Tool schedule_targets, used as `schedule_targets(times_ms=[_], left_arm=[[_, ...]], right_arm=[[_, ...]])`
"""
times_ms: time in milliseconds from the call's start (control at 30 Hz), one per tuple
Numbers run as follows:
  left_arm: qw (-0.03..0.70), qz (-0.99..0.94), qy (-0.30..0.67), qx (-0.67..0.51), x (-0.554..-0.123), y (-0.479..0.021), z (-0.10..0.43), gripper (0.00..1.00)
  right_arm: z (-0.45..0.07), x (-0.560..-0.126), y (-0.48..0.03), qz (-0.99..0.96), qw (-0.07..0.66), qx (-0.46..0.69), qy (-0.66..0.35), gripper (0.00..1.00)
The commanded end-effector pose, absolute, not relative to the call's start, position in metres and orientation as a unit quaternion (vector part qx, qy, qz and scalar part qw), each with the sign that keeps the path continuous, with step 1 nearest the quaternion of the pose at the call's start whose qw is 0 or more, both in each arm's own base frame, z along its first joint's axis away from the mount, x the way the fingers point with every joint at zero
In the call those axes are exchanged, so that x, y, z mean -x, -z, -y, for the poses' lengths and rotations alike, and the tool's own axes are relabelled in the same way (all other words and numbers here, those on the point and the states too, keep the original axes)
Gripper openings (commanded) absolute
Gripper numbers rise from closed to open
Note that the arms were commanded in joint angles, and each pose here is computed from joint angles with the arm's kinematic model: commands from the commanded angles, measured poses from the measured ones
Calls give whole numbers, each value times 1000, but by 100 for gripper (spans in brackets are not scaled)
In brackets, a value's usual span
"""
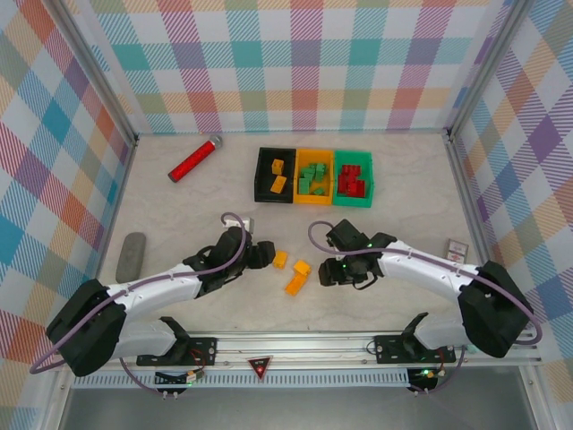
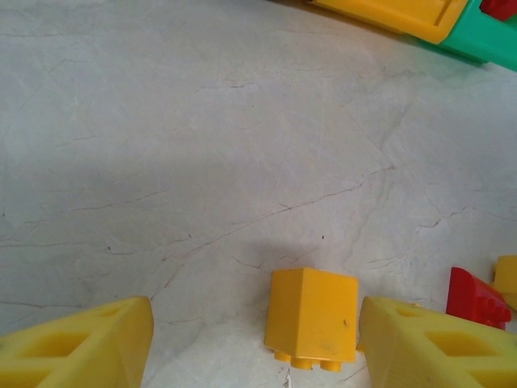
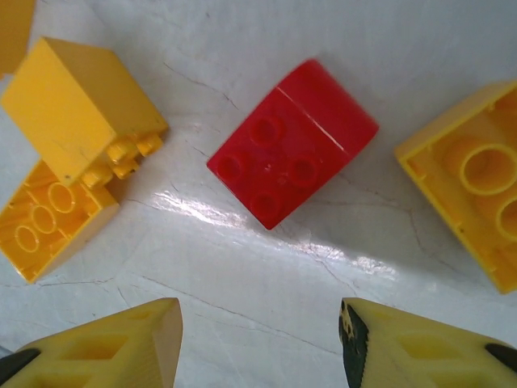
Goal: Sort the legos into containers by color
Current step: Pick up the lego from the bottom-center of the table.
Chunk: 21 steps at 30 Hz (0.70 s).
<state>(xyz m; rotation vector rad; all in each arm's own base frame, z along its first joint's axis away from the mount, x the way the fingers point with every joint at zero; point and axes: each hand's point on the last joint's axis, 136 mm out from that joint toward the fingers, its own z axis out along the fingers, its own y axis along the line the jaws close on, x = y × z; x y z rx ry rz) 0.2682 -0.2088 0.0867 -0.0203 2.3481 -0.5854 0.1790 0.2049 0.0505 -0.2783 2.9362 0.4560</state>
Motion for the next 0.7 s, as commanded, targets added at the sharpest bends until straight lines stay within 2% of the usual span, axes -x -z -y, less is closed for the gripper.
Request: schedule_targets(times_ms=[0,267,500,667], left_arm=[[359,-904,232,0,-273,-93,215,68],[358,-904,233,-2,-272,-93,216,68],[351,-908,228,-5,-268,-90,216,68],[352,-908,227,-6,-267,-93,215,69]], right_arm=[[-212,-180,-41,-983,64,57,-160,57],[-212,-203,-31,-988,85,62,-110,61],[-237,-222,-31,-984,94,74,-131,67],[-238,-233,-18,-988,84,88,-93,68]])
